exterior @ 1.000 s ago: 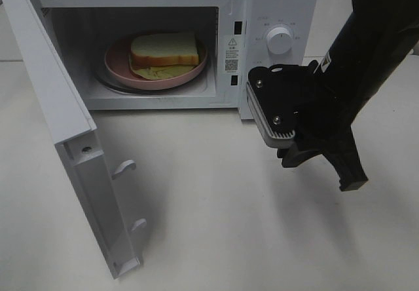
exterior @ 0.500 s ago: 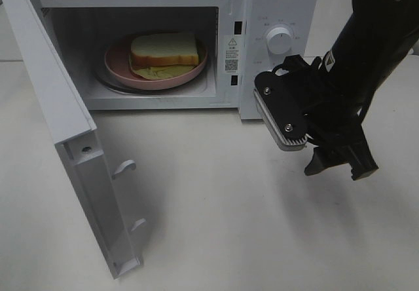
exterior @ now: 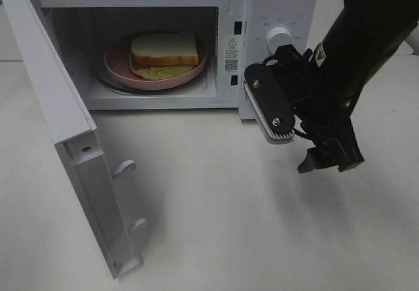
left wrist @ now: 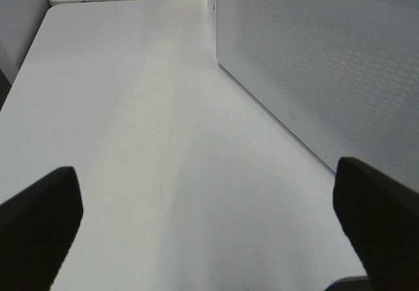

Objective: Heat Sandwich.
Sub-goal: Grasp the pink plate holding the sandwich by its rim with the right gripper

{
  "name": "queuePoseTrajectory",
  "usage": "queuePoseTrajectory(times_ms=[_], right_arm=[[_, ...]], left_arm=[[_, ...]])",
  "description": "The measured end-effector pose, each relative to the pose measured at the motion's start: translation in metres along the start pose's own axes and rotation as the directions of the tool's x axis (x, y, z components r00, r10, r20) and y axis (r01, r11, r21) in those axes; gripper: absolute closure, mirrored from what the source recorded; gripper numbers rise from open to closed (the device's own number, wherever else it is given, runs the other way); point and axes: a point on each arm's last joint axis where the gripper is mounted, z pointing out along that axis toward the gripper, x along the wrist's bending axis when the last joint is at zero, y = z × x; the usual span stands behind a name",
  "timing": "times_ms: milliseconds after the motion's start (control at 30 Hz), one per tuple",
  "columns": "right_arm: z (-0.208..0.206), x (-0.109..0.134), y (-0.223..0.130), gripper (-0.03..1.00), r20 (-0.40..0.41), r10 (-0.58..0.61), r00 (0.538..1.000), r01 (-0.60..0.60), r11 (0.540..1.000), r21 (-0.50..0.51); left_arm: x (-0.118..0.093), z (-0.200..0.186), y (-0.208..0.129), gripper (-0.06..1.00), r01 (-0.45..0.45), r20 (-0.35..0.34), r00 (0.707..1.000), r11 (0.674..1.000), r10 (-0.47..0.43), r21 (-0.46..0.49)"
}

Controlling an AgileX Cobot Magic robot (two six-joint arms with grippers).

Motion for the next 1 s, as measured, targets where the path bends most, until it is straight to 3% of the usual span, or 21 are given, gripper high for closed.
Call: queuePoseTrajectory(times_ms=[200,1000], right_arm=[[-0.009,-0.026,0.012,0.02,0.071,-0.021,0.997,0.022,1.000,-0.018],[0.032,-0.087,0.063,0.05,0.171,-0.084,0.982,0.096,0.993,-0.069]], left_arm=[[0.000,0.000,0.000,-0.04,0.000,0.000,1.000,1.000,0.000,0.000],[0.000,0.000,0.000,-0.04,0.000,0.000,1.000,1.000,0.000,0.000]])
